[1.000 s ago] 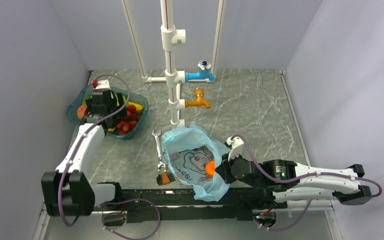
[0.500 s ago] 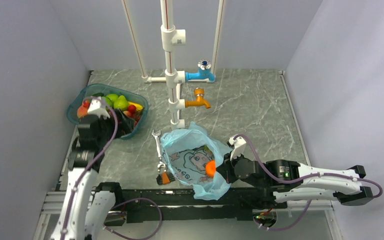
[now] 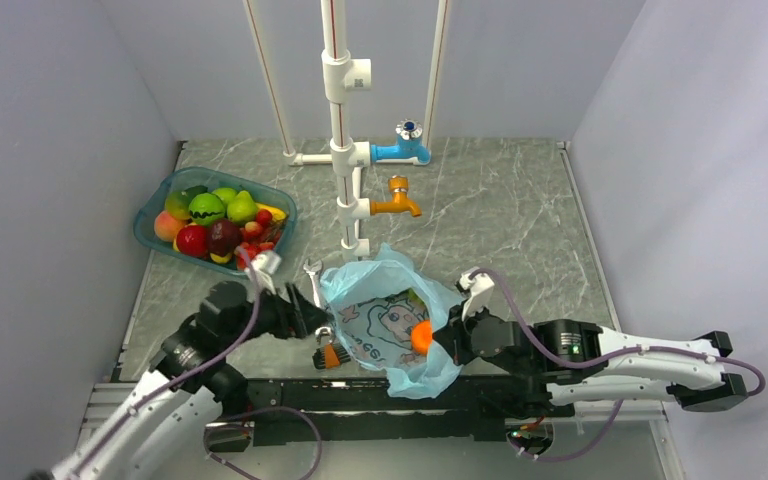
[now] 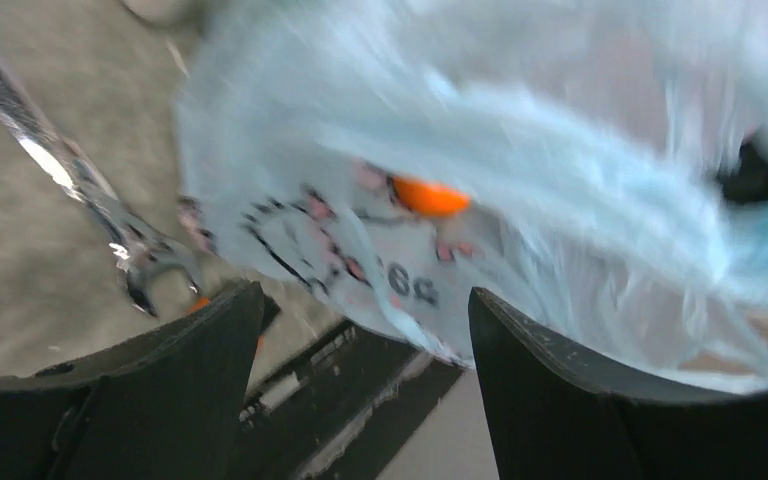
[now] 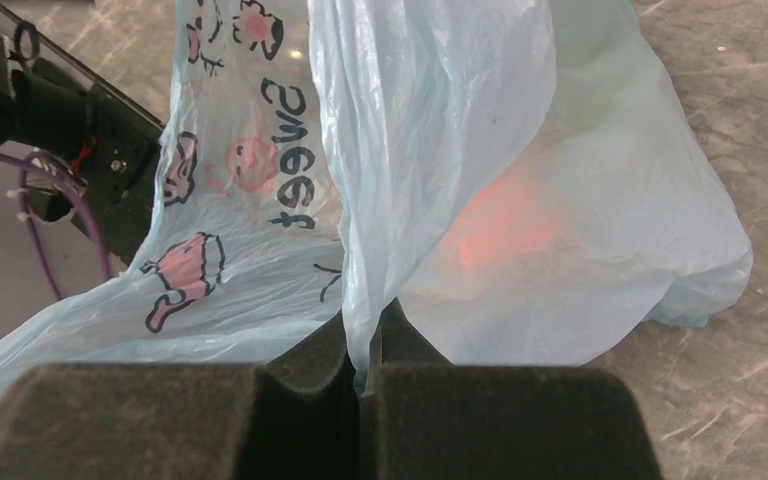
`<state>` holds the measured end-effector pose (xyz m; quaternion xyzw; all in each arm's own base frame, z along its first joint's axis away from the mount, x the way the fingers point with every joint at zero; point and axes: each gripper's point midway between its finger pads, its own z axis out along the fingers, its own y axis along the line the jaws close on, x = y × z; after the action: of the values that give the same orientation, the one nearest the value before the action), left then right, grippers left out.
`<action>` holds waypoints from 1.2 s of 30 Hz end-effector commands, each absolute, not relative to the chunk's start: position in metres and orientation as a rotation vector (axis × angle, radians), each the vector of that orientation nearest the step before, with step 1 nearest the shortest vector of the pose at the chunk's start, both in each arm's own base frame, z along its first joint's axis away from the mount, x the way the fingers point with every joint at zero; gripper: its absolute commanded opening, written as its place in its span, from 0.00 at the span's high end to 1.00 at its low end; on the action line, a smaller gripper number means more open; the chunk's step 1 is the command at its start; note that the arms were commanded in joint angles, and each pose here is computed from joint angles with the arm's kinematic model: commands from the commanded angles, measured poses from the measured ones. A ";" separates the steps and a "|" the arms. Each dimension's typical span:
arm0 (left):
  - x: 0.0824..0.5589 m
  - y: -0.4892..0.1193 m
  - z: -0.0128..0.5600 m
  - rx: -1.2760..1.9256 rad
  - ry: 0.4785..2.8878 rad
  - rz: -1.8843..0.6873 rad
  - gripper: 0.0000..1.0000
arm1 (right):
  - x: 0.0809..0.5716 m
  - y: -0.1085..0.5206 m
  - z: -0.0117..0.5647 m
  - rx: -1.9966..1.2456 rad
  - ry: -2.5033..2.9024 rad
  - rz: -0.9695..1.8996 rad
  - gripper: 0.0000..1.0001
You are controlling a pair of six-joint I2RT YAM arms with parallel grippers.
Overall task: Take the fake fruits out of the plastic bag
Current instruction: Take out the fake fruit from the plastic bag.
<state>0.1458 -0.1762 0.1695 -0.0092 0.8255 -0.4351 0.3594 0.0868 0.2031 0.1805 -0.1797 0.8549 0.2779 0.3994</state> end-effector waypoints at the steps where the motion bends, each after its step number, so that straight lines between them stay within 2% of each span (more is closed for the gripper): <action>1: 0.141 -0.206 0.190 0.005 2.067 -1.071 0.20 | 0.091 0.216 0.191 -0.457 2.130 0.710 1.00; 9: 0.108 -0.283 0.240 0.256 1.916 -1.147 0.16 | 0.089 0.220 0.191 -0.453 2.132 0.732 1.00; 14: 0.110 -0.320 0.245 0.359 1.911 -0.922 0.19 | 0.088 0.220 0.192 -0.465 2.140 0.728 1.00; 17: 0.113 -0.339 0.234 0.365 1.917 -0.877 0.21 | 0.085 0.223 0.200 -0.473 2.122 0.771 1.00; 21: 0.122 -0.336 0.202 0.249 1.995 -0.787 0.30 | 0.085 0.223 0.210 -0.478 2.106 0.791 1.00; 27: 0.119 -0.343 0.174 0.193 2.045 -0.821 0.32 | 0.084 0.207 0.207 -0.407 2.165 0.766 1.00; 30: 0.117 -0.349 0.164 0.181 2.065 -0.832 0.33 | 0.078 0.183 0.186 -0.214 2.354 0.646 1.00; 36: 0.118 -0.363 0.155 0.197 2.080 -0.807 0.32 | 0.042 0.152 0.129 -0.161 2.669 0.425 1.00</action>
<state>0.1141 -0.3458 0.1434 0.1035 0.8453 -0.3016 0.4287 0.0678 0.1853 0.1687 -0.1017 0.9183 0.2302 0.3056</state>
